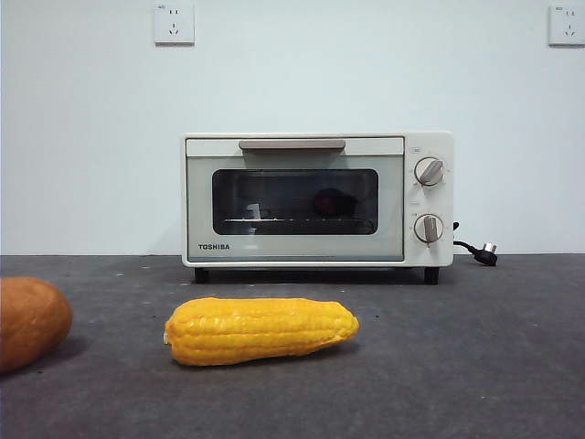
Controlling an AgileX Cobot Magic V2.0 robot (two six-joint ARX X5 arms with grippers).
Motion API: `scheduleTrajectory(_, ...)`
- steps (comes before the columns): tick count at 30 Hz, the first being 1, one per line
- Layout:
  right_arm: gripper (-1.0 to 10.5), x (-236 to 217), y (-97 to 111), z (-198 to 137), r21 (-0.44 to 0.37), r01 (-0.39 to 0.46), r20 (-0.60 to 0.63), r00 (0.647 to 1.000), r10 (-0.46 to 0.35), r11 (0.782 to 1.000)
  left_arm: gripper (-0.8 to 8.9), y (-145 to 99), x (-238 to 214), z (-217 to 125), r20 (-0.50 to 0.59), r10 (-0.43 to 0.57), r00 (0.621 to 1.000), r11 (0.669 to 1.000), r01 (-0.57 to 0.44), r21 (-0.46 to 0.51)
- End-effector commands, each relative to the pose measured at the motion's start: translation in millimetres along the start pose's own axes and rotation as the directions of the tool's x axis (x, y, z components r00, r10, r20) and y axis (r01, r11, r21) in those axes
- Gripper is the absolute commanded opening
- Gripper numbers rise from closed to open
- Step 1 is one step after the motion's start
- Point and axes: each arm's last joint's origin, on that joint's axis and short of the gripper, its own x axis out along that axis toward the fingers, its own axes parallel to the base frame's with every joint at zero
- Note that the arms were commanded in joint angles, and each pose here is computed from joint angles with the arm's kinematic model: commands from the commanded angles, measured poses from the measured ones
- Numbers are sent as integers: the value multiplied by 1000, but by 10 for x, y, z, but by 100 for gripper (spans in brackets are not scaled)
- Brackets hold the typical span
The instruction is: Take the eggplant from the table,put the eggplant in the oven
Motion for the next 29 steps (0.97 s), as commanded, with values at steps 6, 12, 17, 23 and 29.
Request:
scheduleTrajectory(6, 1, 3, -5, -21, -5, 5, -24, 1000, -5, 1000, -4, 4, 37, -101, -22, 9, 1000, 999, -10, -38)
scheduleTrajectory(12, 1, 3, -5, -21, -5, 5, -24, 1000, -5, 1000, -4, 4, 37, -101, -22, 9, 1000, 999, -9, -38)
scheduleTrajectory(17, 1, 3, -5, -21, -5, 5, -24, 1000, -5, 1000, -4, 3, 42, -105, -30, 3, 1000, 999, -4, -42)
scheduleTrajectory(23, 1, 4, -5, -20, -5, 5, -25, 1000, -5, 1000, -4, 4, 48, -112, -40, 1, 999, 999, -3, -44)
scheduleTrajectory(29, 1, 4, -5, -20, -5, 5, -25, 1000, -5, 1000, -4, 4, 53, -117, -47, 0, 999, 999, -3, -45)
